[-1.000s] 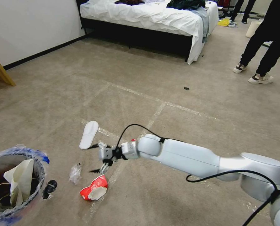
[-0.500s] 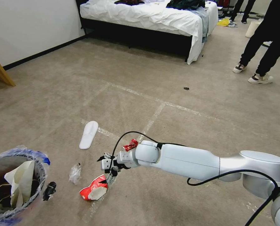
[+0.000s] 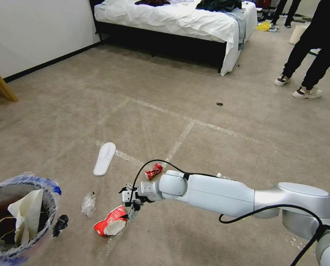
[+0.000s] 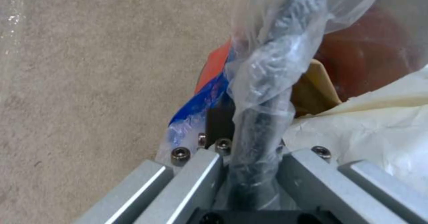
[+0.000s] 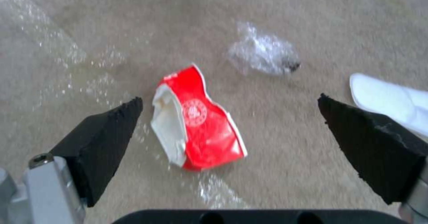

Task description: Pick up the trash bin and place the garbage on the floor into it.

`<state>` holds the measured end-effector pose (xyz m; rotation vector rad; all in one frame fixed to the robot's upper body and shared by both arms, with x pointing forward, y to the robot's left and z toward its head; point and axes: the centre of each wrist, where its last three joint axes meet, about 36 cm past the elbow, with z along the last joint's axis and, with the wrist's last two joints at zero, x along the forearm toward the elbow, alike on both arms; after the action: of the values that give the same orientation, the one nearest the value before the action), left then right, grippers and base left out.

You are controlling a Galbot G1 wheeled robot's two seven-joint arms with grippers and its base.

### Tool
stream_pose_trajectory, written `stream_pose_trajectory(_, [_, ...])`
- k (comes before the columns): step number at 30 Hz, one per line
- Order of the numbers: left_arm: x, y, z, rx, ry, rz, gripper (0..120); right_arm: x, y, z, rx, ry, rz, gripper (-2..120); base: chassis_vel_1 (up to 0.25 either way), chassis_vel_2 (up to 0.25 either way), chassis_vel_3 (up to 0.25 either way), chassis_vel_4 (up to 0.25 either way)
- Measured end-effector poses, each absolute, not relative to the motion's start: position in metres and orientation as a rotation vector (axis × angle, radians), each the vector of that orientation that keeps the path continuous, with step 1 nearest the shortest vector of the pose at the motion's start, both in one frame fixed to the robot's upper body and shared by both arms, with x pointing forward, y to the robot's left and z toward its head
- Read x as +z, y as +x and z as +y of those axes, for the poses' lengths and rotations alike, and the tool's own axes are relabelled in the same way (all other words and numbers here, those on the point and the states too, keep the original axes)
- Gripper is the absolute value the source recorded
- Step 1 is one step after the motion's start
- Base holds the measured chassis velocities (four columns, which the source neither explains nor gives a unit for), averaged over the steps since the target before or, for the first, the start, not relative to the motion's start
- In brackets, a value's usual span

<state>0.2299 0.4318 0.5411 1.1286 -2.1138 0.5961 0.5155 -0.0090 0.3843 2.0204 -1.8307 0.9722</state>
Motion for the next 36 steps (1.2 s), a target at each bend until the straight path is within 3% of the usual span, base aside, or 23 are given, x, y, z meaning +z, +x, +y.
stream_pose_trajectory(36, [0.535,0.233,0.428,0.591,1.127,-2.109,0,0.305,0.546,-0.001,0.911,2.091,-1.734,100,0.000,0.000,0.000,0.000])
